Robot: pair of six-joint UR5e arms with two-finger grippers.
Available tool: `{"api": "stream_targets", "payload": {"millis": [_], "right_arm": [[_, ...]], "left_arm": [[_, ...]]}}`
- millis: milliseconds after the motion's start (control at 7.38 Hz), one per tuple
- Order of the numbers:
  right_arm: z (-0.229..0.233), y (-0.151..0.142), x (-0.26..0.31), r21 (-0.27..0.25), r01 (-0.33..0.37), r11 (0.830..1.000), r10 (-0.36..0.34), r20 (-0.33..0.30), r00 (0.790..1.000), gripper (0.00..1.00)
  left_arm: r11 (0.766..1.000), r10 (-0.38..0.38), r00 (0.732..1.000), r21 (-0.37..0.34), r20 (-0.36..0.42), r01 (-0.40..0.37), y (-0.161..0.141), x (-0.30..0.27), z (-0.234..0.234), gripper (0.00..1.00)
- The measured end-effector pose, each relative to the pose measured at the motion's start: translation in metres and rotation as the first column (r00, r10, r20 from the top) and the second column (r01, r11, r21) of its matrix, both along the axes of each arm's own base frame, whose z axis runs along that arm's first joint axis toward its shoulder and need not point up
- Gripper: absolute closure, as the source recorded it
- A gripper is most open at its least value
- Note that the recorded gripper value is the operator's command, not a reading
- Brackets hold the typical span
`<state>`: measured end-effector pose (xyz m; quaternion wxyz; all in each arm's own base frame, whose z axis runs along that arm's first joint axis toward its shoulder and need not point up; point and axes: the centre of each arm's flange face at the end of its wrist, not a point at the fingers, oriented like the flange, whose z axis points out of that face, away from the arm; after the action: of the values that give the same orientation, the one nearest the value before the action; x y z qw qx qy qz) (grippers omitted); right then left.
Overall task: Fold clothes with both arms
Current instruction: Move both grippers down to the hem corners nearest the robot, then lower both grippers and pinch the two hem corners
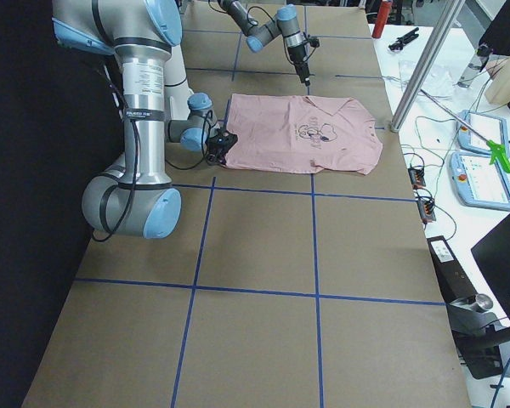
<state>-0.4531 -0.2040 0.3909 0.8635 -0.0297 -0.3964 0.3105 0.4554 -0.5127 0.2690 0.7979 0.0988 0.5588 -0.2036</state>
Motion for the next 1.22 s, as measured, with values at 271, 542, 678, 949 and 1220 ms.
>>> {"api": "stream_targets", "payload": {"millis": [271, 542, 678, 949, 1220], "right_arm": [[-0.01, 0.005, 0.005, 0.0, 0.013, 1.0, -0.013, 0.019, 1.0, 1.0], [-0.022, 0.009, 0.011, -0.002, 0.03, 1.0, -0.03, 0.046, 0.998, 1.0], [-0.026, 0.01, 0.014, -0.004, 0.036, 0.999, -0.036, 0.055, 0.998, 1.0], [-0.024, 0.011, 0.017, -0.004, 0.043, 0.999, -0.042, 0.051, 0.998, 1.0], [-0.022, 0.011, 0.018, -0.003, 0.045, 0.999, -0.045, 0.045, 0.998, 1.0]], "left_arm": [[0.992, 0.032, 0.999, -0.117, -0.028, -0.035, 0.061, 0.007, 0.001, 0.21], [0.967, 0.089, 0.996, -0.24, -0.003, -0.087, 0.152, 0.026, -0.014, 0.21], [0.953, 0.105, 0.994, -0.291, 0.04, -0.089, 0.192, 0.035, -0.008, 0.21], [0.936, 0.11, 0.987, -0.345, 0.115, -0.064, 0.242, 0.046, 0.025, 0.22], [0.927, 0.118, 0.981, -0.37, 0.153, -0.054, 0.263, 0.05, 0.047, 0.24]]}}
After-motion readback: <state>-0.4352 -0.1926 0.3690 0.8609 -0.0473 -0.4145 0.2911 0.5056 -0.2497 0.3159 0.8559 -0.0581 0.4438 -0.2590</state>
